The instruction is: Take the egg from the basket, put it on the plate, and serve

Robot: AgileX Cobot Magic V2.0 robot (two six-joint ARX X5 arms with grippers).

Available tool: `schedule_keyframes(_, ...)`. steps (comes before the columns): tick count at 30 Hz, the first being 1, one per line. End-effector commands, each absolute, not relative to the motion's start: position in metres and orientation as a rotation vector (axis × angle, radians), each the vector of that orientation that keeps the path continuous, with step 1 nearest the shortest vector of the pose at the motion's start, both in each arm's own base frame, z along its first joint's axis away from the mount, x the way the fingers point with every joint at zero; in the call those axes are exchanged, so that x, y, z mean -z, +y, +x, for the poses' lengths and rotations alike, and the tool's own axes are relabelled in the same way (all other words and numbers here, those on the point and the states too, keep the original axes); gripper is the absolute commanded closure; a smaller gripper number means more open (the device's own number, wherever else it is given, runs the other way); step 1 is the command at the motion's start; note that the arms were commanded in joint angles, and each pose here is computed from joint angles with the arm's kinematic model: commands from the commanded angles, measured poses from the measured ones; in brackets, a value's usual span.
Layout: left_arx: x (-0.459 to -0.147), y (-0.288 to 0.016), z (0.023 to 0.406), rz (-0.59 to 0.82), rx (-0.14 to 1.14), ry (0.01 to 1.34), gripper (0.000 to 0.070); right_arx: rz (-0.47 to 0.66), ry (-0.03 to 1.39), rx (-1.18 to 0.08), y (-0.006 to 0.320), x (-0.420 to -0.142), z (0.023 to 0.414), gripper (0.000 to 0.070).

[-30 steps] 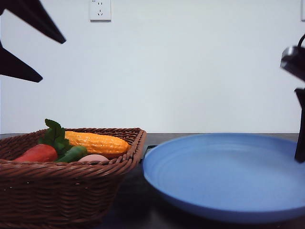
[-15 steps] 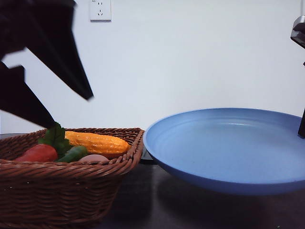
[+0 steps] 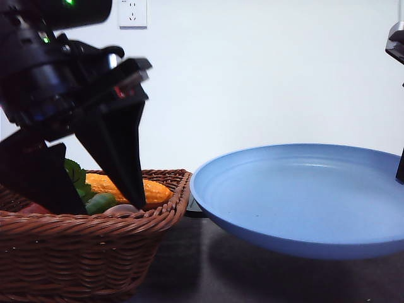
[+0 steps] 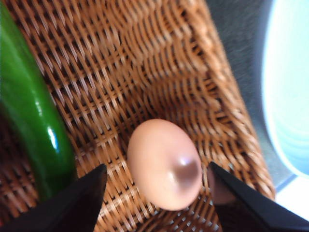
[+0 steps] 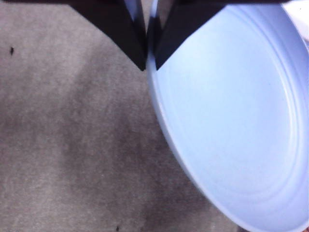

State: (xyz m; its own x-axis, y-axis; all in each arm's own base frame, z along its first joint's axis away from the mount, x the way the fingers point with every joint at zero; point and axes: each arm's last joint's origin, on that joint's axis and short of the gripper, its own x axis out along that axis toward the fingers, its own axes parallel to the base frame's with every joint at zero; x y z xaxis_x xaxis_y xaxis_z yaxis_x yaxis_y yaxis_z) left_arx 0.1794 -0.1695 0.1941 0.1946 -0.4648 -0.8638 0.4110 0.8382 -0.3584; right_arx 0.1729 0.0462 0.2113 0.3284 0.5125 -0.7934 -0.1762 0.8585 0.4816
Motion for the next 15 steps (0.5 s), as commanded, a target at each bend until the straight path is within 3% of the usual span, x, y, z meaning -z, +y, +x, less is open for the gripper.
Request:
schedule_keyframes(1, -0.1932, -0.1753, 0.1818, -0.054, 0.633, 1.236, 0.0271, 0.342, 1.153, -0.467, 0.0472, -0.2121, 0.1737, 0.07)
schedule_keyframes(10, -0.1863, -0.1781, 0.1848, -0.048, 0.628, 1.251, 0.0286, 0.342, 1.152, -0.467, 0.0472, -0.2121, 0.1738, 0.07)
schedule_keyframes(15, -0.1864, -0.1784, 0.1851, -0.049, 0.63, 1.247, 0.0415, 0.342, 1.151, -0.468, 0.0472, -0.2125, 0.1737, 0.07)
